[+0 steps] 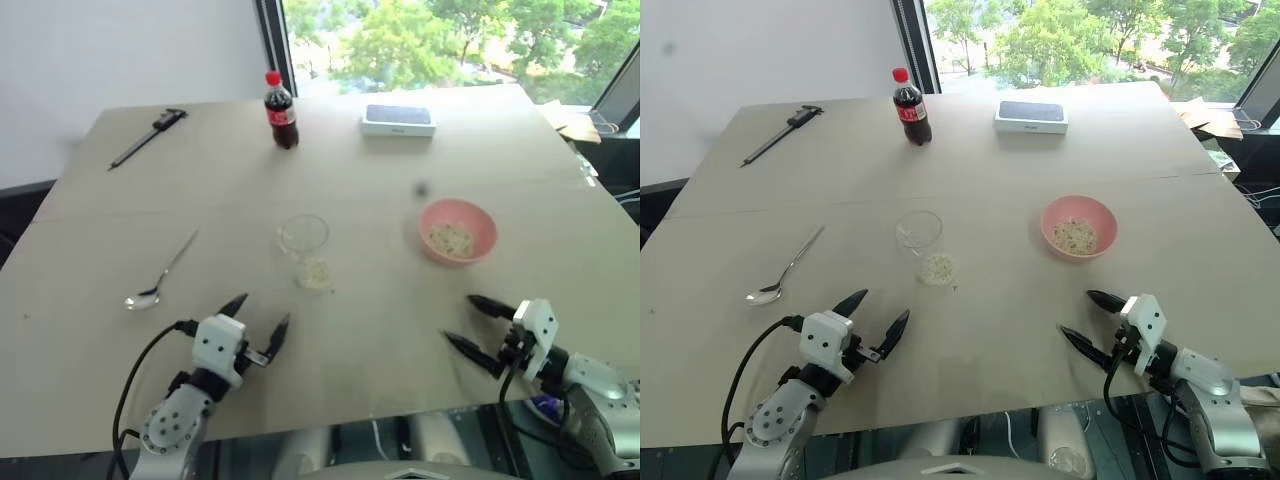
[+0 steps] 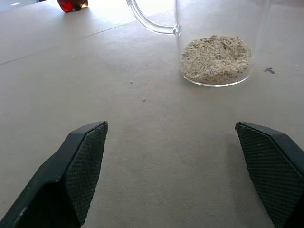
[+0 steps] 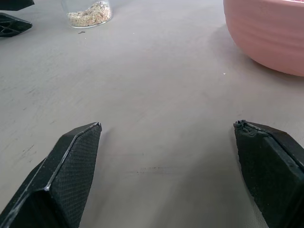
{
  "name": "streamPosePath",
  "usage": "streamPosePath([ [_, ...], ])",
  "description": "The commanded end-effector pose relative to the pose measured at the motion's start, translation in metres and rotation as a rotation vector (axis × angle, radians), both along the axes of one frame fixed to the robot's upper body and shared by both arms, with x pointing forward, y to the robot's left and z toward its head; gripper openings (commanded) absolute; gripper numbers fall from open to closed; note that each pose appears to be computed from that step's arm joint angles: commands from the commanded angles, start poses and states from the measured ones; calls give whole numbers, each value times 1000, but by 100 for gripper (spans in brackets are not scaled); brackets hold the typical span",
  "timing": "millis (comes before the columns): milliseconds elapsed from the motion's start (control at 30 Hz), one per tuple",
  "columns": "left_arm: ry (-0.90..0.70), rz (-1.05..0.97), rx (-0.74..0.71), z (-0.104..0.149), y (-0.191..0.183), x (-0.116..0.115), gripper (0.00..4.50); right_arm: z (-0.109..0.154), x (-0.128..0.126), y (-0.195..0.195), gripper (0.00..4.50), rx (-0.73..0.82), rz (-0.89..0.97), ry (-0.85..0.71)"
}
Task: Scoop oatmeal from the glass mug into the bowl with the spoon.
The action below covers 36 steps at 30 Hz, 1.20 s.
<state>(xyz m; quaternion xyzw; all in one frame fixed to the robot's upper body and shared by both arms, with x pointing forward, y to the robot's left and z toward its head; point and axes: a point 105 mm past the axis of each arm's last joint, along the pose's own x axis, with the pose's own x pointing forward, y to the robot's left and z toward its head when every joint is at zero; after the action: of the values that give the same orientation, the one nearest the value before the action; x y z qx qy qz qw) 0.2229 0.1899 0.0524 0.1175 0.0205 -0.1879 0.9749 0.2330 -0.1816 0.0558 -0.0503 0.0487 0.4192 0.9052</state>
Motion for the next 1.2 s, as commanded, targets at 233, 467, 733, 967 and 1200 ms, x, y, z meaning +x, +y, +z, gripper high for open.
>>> streamPosePath([
  [233, 69, -21, -9, -15, -4, -14, 448, -1, -1, 0, 450, -1, 3, 3],
  [467, 74, -17, -9, -16, -1, -17, 448, 1, 4, 1, 450, 0, 4, -5],
  [733, 81, -11, -11, -18, -1, -20, 448, 0, 6, 4, 450, 4, 15, -7],
  [967, 80, 5, -4, -17, 3, -21, 448, 1, 8, 7, 450, 7, 31, -12],
  [1200, 76, 92, -67, -8, 24, -14, 448, 18, 0, 32, 450, 2, 203, -66],
])
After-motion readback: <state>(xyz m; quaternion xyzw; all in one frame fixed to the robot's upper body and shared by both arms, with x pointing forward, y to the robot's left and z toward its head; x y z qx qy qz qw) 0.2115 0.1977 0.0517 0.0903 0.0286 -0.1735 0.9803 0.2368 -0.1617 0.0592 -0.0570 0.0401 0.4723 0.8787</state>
